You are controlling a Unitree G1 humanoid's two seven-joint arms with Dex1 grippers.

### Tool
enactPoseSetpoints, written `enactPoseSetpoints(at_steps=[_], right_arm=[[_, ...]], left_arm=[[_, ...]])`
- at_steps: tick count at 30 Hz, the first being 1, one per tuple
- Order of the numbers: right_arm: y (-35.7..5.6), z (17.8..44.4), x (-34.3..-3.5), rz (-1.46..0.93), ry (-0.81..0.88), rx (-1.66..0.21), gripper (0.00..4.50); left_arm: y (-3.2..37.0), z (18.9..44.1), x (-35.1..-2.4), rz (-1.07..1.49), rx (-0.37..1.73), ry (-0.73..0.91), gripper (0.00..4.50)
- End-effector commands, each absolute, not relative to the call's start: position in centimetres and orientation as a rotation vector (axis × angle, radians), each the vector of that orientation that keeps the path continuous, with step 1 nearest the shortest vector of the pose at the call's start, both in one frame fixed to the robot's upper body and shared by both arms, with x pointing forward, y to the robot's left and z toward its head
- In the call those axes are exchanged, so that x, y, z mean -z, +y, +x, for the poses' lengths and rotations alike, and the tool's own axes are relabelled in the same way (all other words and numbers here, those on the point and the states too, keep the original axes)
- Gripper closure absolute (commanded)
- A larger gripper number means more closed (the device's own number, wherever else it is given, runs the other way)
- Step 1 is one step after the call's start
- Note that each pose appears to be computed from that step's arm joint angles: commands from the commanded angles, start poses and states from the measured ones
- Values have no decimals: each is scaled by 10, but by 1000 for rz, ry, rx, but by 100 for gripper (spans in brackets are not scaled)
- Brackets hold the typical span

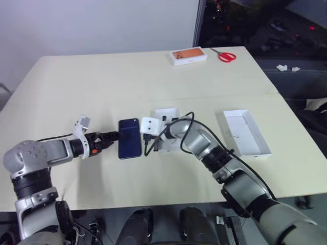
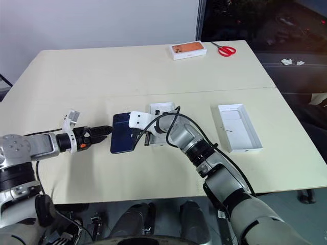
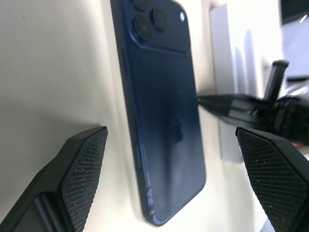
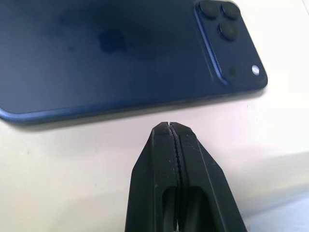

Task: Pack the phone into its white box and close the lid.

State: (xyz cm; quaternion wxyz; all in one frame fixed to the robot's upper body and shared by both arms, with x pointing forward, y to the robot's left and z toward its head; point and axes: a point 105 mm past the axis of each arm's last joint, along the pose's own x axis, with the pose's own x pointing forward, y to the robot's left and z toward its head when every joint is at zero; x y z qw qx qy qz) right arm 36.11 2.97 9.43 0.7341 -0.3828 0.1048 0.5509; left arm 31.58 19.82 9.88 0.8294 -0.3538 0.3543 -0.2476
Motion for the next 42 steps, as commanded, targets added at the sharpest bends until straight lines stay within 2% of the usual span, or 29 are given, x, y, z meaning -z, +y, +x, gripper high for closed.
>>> enactPoseSetpoints(at_steps=[1, 6, 16, 19, 21, 30, 33, 37, 42], right_arm=[[43, 356, -106, -844, 162, -1246, 447], [41, 355, -105, -848, 166, -1246, 447], [38, 359, -105, -846, 171, -1231, 447], [38, 359, -105, -846, 168, -1232, 450], [38, 359, -105, -845, 166, -1232, 450], [36, 358, -104, -847, 165, -1231, 450], [36, 358, -104, -846, 166, -1230, 450], [36, 357, -104, -847, 166, -1232, 450], [36, 359, -107, -834, 155, -1223, 450]], left_arm=[[164, 314, -67, -788, 540, 876, 0], [145, 316, -69, -826, 587, 872, 0], [180, 314, -77, -801, 519, 822, 0], [186, 310, -72, -822, 503, 824, 79], [186, 307, -68, -833, 506, 833, 176], [183, 302, -64, -872, 524, 843, 176], [183, 301, -61, -889, 515, 845, 262], [180, 300, -61, -915, 529, 847, 446], [177, 299, -66, -961, 563, 826, 446]])
